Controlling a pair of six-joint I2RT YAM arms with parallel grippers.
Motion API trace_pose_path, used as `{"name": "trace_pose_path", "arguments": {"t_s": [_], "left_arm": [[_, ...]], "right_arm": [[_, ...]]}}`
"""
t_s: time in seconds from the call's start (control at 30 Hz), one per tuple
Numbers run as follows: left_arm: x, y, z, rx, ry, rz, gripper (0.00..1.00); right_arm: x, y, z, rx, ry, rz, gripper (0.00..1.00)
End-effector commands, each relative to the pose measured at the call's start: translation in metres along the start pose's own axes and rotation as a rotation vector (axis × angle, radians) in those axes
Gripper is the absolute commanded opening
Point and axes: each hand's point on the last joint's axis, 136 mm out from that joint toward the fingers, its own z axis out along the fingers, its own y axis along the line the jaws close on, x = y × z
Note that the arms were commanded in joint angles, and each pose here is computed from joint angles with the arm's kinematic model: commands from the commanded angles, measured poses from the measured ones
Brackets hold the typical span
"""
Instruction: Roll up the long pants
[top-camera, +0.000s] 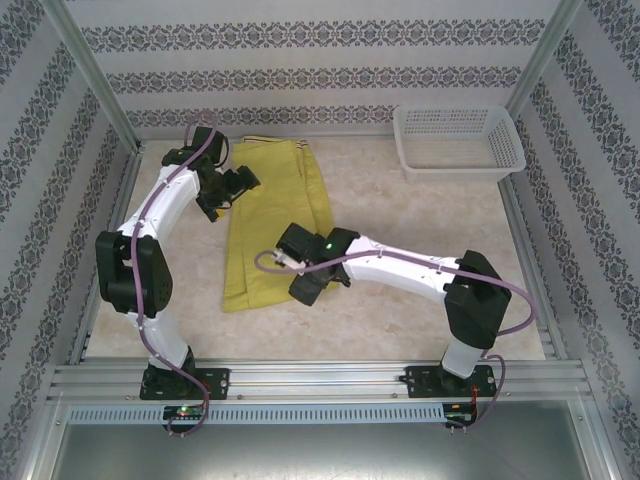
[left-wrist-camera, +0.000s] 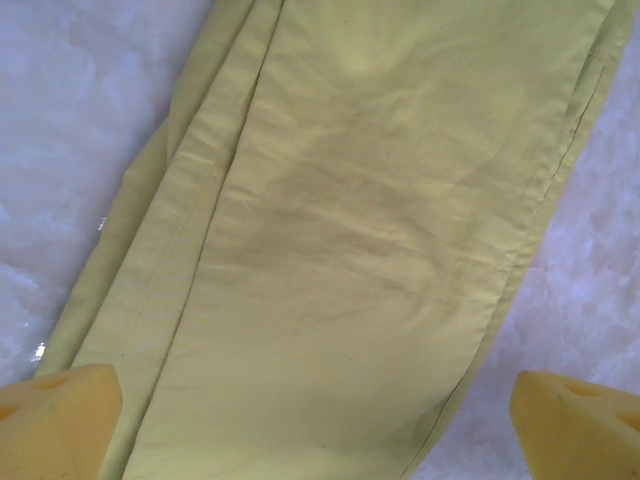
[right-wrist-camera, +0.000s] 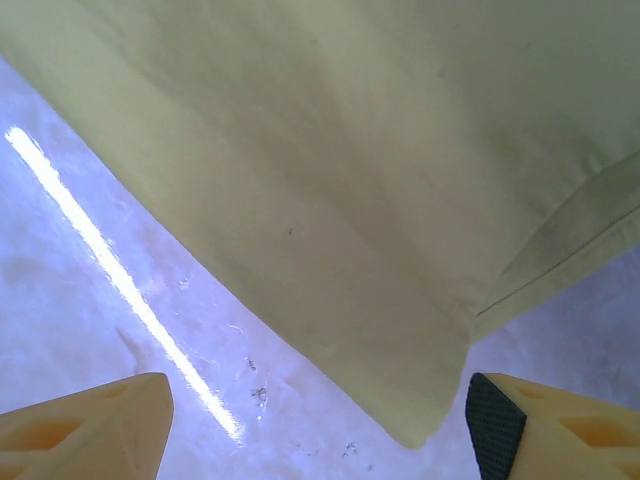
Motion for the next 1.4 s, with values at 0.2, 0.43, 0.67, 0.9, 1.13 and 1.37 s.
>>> {"name": "trace_pose_path", "arguments": {"t_s": [0.2,0.43,0.67,0.9,1.13,1.37], "left_arm": [[-0.005,-0.002,0.005,0.008,0.0,0.023,1.0],[-0.002,0.001,0.011,-0.005,0.021,0.034,1.0],[0.0,0.003,0.018,-0.009,0.038,0.033,1.0],[0.002,0.007,0.021,-0.019,0.043,0.036,1.0],[0.002,0.01,0.022,-0.032,0.046,0.044,1.0],[0.003,0.012,0.026,-0.037,0.054,0.045,1.0]], "right_arm": [[-0.032,0.01,0.025,0.145,-0.067,-0.196,0.79],[-0.032,0.035,0.041,0.135,-0.044,-0.273,0.79],[-0.025,0.038,0.066,0.146,-0.021,-0.314,0.78],[-0.023,0.036,0.1,0.164,0.004,-0.341,0.73],[-0.029,0.037,0.116,0.137,0.002,-0.341,0.46],[-0.029,0.036,0.109,0.111,0.015,-0.334,0.0]]}}
